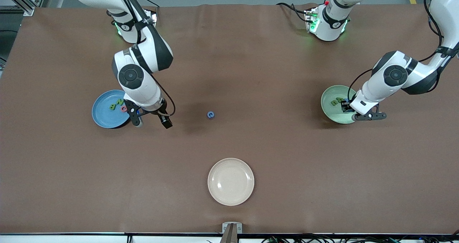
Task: Sort uppercase to blue plate, lowercase to green plate
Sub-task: 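Carry the m to the green plate while the right gripper reaches the C, then release the m on the green plate while the right gripper lowers to the C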
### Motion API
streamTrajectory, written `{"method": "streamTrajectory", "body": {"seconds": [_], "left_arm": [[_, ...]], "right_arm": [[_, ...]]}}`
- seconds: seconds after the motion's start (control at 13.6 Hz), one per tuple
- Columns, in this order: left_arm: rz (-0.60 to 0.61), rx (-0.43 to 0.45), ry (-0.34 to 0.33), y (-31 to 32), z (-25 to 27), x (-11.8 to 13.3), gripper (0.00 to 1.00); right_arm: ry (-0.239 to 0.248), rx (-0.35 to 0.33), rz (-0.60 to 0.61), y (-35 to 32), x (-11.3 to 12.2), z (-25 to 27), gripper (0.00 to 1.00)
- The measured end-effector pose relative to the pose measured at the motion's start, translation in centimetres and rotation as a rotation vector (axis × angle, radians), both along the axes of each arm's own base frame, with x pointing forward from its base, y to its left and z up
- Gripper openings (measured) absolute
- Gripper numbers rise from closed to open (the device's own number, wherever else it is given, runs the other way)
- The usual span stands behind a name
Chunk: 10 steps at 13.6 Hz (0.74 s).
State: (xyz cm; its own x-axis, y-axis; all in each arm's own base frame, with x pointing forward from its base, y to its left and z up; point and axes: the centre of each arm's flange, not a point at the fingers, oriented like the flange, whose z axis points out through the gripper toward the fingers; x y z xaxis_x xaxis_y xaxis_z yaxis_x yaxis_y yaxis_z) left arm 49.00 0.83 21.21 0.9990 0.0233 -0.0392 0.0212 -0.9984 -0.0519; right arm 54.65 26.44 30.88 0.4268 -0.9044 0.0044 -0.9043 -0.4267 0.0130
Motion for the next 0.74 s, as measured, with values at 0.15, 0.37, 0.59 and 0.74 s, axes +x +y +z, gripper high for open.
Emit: {"method": "streamTrajectory", "body": {"seconds": [0.15,0.37,0.59,0.74], "left_arm": [[-0.010,-0.001,0.000,0.0,0.0,0.0,0.46],[-0.019,-0.001,0.000,0.0,0.0,0.0,0.78],[-0.018,0.000,-0.002,0.1,0.1,0.2,1.00],[-0.014,0.000,-0.007,0.2,0.2,0.4,1.00]], "right_arm": [[-0.005,0.000,-0.021,1.3,0.2,-0.5,1.00],[0.004,-0.007,-0.022,2.5,0.3,-1.9,1.00],[-0.013,0.000,-0.039,3.9,0.1,-3.1,1.00],[-0.026,0.007,-0.056,5.3,0.2,-3.0,1.00]]}}
